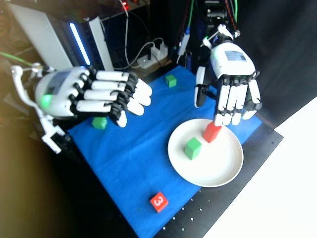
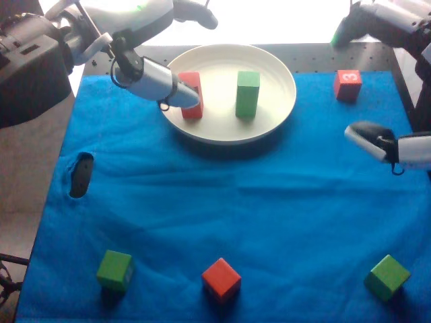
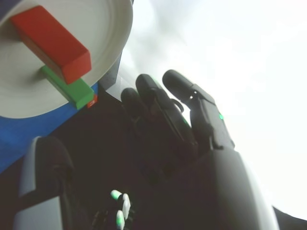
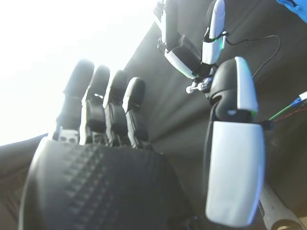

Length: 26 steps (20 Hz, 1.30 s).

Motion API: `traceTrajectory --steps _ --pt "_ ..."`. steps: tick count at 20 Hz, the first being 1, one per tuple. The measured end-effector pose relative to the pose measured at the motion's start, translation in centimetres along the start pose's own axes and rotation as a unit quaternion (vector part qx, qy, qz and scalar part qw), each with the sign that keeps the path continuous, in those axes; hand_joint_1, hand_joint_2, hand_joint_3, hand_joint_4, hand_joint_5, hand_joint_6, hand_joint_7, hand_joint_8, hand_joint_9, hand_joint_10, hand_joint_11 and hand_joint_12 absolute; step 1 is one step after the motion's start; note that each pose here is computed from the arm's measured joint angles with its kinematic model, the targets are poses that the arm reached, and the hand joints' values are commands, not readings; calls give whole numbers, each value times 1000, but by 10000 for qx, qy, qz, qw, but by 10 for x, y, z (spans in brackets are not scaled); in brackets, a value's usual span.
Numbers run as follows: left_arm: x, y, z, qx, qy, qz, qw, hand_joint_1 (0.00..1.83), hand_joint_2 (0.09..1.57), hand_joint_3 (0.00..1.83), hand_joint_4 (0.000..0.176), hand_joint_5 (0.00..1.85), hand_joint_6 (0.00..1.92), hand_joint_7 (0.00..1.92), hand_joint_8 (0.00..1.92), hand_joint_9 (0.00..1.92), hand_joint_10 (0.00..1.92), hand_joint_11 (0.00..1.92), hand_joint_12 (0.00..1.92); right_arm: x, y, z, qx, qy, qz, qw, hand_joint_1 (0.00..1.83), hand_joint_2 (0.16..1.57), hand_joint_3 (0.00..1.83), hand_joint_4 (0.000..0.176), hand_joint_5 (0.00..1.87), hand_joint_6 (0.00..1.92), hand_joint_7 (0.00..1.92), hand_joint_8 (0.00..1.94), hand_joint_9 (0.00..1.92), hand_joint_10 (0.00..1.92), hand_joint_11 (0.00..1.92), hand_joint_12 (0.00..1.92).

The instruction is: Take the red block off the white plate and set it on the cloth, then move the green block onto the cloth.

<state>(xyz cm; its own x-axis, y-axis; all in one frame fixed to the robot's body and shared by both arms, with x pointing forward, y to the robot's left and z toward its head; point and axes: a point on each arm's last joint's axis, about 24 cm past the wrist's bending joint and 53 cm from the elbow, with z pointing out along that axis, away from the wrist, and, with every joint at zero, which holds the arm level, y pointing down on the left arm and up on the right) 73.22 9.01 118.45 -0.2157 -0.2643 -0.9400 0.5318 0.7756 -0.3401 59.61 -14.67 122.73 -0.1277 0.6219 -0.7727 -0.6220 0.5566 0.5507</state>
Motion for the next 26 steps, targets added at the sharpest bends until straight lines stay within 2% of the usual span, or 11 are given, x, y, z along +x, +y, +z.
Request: traceTrajectory --steps 2,5,6,9,12,13,14,17,19,22,26 --pt "-2 0 0 12 -46 -1 10000 909 960 3 10 429 49 383 10 244 227 0 1105 0 0 0 -4 -9 -2 10000 1045 606 605 0 425 1034 430 1152 395 1319 334 1671" --pt "-2 0 0 -5 -46 -38 10000 868 966 2 41 440 32 400 6 286 219 0 1143 0 0 0 -6 -7 4 10000 1004 676 543 0 413 1038 399 1200 355 1392 290 1715" --pt "-2 1 0 -13 -47 -51 10000 802 960 0 68 417 19 387 0 267 237 0 1259 0 0 0 -7 -8 7 10000 1063 689 539 0 332 1140 314 1329 279 1511 245 1759" --pt "2 7 5 -98 12 -78 9999 939 950 0 38 436 18 386 3 220 393 0 1273 0 0 0 -8 -6 11 10000 1096 686 519 0 329 1176 342 1372 316 1515 260 1731" --pt "16 16 16 -232 221 -113 9994 1001 925 0 36 469 21 410 7 179 745 0 1586 0 0 0 -9 -8 11 10000 1119 638 611 0 306 1240 355 1432 333 1531 272 1768" --pt "23 18 19 -284 335 -135 9989 1006 925 0 7 467 19 430 15 185 789 15 1562 0 1 0 -10 -10 11 10000 1105 619 658 0 290 1249 340 1418 311 1521 249 1775" --pt "29 19 21 -307 418 -133 9986 1018 921 0 0 474 21 446 21 203 803 33 1557 0 0 0 -6 -9 4 10000 1103 616 682 0 279 1250 323 1422 294 1531 238 1782" --pt "44 26 27 -411 665 -108 9969 1035 902 0 0 485 21 479 31 223 783 18 1528 0 0 0 -8 -13 2 10000 1104 622 700 0 267 1189 304 1340 268 1468 192 1761" --pt "50 28 28 -463 789 -102 9958 1017 884 0 20 495 25 467 24 173 823 0 1553 0 0 0 -4 -9 -2 10000 1070 624 671 0 316 1136 347 1202 315 1390 226 1765" --pt "58 31 28 -499 889 -72 9948 1039 895 0 0 500 29 535 69 196 1039 27 1647 0 -1 0 -4 -13 -9 10000 1016 715 532 0 336 1128 362 1150 321 1384 224 1798" --pt "69 33 29 -535 1029 -64 9932 1040 936 6 0 562 74 431 623 264 1175 113 1735 -1 -1 0 -3 -16 -14 10000 1038 742 463 0 346 1147 364 1155 331 1369 248 1713"
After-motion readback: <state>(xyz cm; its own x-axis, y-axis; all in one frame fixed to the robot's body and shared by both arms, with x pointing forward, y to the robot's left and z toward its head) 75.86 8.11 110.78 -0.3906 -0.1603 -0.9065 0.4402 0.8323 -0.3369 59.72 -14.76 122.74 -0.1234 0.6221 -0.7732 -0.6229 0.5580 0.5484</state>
